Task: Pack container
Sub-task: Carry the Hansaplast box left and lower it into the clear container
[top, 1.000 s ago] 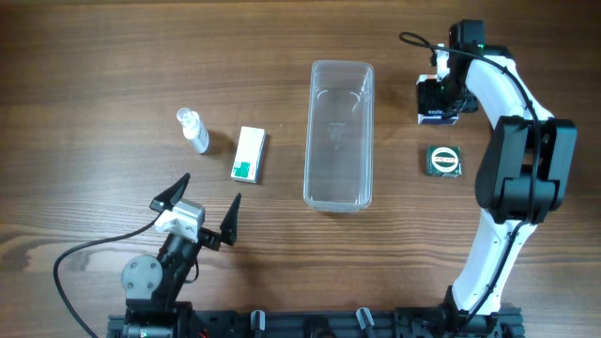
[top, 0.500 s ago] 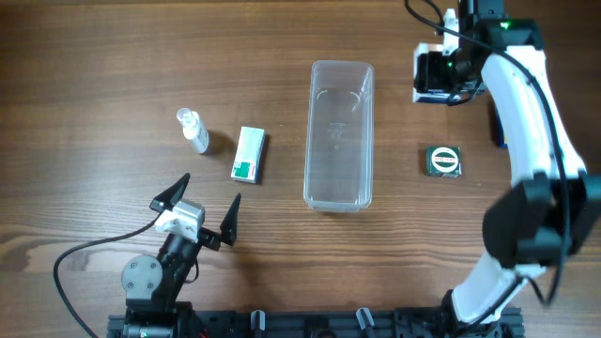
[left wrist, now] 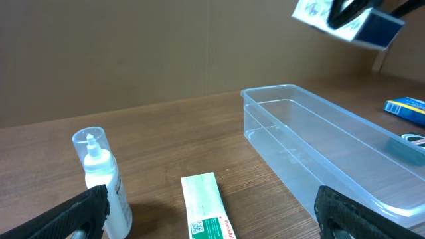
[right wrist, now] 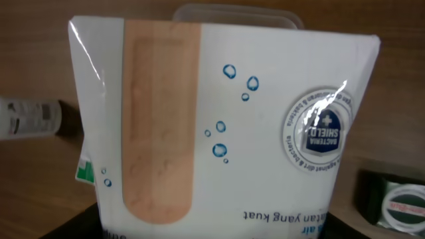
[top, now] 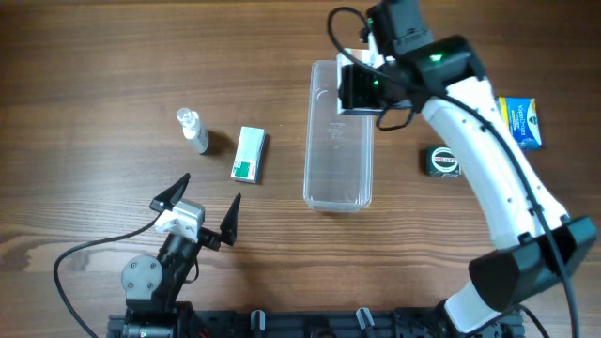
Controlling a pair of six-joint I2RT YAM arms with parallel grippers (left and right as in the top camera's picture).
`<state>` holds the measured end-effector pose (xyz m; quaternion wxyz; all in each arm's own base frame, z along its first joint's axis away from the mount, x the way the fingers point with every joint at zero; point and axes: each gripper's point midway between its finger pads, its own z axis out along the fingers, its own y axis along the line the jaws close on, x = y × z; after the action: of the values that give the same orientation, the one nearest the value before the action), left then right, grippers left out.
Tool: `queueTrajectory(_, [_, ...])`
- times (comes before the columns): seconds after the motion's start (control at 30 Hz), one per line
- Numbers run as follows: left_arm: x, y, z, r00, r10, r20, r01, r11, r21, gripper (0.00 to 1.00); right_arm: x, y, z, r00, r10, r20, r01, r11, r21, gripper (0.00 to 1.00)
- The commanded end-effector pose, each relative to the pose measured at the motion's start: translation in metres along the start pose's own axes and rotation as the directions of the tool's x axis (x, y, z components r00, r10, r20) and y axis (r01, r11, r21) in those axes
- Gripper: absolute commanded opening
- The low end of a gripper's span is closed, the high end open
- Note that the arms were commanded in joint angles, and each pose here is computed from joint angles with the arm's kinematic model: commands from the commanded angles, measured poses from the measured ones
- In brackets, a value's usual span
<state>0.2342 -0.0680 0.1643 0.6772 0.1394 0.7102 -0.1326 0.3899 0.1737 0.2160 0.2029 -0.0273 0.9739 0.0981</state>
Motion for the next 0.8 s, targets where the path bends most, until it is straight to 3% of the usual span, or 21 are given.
queueTrajectory(0.0, [0.001,0.002,0.000,1.000,0.008,0.000,-0.008,1.000,-0.010,1.00,0.004,-0.007,0.029,0.997,0.076,-0.024,-0.073,0.993,0.097,0.72])
queueTrajectory(0.43, [0.001,0.002,0.000,1.000,0.008,0.000,-0.008,1.000,-0.010,1.00,0.021,-0.018,0.118,0.985,0.077,-0.153,-0.049,0.982,0.184,0.72])
queueTrajectory(0.77, [0.001,0.002,0.000,1.000,0.008,0.000,-0.008,1.000,-0.010,1.00,0.029,-0.015,0.134,0.981,0.060,-0.183,-0.025,0.982,0.186,0.72])
